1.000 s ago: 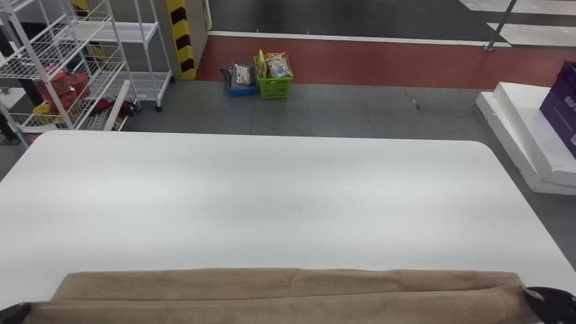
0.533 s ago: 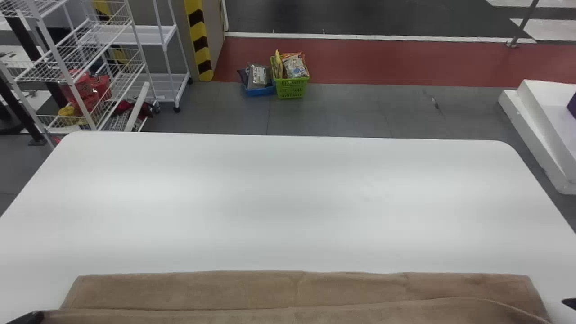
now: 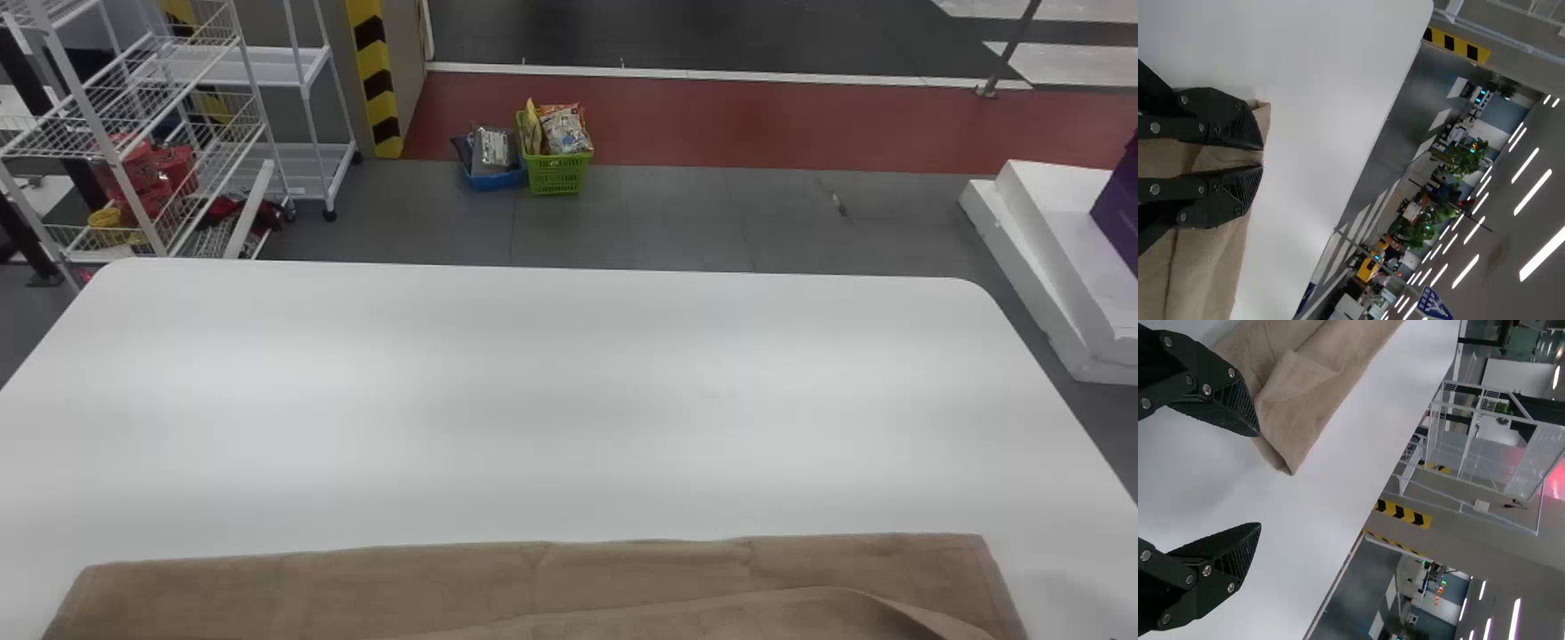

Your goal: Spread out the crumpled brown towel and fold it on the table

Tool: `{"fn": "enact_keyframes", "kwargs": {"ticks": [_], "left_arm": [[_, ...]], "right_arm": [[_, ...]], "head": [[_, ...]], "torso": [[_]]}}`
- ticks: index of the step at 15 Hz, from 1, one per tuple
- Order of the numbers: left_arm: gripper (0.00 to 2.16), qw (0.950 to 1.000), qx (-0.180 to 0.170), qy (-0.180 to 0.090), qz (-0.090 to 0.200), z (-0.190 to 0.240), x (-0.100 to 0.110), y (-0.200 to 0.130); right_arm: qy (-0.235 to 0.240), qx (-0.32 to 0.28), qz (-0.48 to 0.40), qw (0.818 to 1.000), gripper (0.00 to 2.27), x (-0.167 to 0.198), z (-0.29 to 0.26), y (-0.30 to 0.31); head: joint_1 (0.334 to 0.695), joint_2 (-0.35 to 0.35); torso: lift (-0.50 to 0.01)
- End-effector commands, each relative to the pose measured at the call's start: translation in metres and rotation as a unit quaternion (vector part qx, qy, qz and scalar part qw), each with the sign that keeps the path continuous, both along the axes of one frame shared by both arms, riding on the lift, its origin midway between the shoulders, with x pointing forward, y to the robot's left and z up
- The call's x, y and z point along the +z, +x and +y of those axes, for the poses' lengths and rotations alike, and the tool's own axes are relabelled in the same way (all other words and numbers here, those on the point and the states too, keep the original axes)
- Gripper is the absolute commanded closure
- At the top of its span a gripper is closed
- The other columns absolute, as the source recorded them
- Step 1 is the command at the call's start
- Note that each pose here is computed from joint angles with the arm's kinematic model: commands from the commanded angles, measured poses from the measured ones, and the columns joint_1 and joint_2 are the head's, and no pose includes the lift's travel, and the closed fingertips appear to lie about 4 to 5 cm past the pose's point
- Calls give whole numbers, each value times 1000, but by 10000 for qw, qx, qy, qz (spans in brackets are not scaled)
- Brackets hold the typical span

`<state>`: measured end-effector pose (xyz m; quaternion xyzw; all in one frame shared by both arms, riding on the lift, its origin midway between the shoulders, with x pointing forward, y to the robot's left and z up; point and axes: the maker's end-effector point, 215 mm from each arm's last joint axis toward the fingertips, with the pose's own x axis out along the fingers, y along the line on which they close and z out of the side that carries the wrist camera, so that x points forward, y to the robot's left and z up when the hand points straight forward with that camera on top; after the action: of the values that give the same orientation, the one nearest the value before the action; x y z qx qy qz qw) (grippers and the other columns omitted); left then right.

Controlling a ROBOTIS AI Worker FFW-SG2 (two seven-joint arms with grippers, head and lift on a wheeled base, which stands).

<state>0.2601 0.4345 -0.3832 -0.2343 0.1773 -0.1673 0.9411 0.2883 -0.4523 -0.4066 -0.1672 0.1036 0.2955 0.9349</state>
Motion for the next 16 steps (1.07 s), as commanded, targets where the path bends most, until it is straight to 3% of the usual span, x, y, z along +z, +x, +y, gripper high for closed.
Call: {"fn": "enact_keyframes", "kwargs": {"ticks": [1, 4, 7, 9, 16], "left_arm": [[522, 10000, -34, 19, -33, -4, 7, 5], [522, 10000, -9, 38, 18, -4, 4, 8], [522, 9978, 59, -398, 525, -14, -3, 7], [522, 9981, 60, -392, 481, -14, 1, 11], [522, 9982, 140, -183, 550, -8, -1, 19]], "right_arm": [[242, -48, 177, 9995, 424, -1, 5, 3], [1162, -401, 1035, 9870, 424, -13, 12, 8], [1829, -734, 1414, 9701, 427, -8, 16, 5], [2159, -904, 1419, 9618, 427, 0, 6, 2], [3987, -1580, 2555, 8665, 448, -18, 8, -30]], "head": [[695, -40], [695, -35], [695, -21], [695, -24], [695, -76]], "torso": [[-127], [-127], [-127], [-127], [-127]]}}
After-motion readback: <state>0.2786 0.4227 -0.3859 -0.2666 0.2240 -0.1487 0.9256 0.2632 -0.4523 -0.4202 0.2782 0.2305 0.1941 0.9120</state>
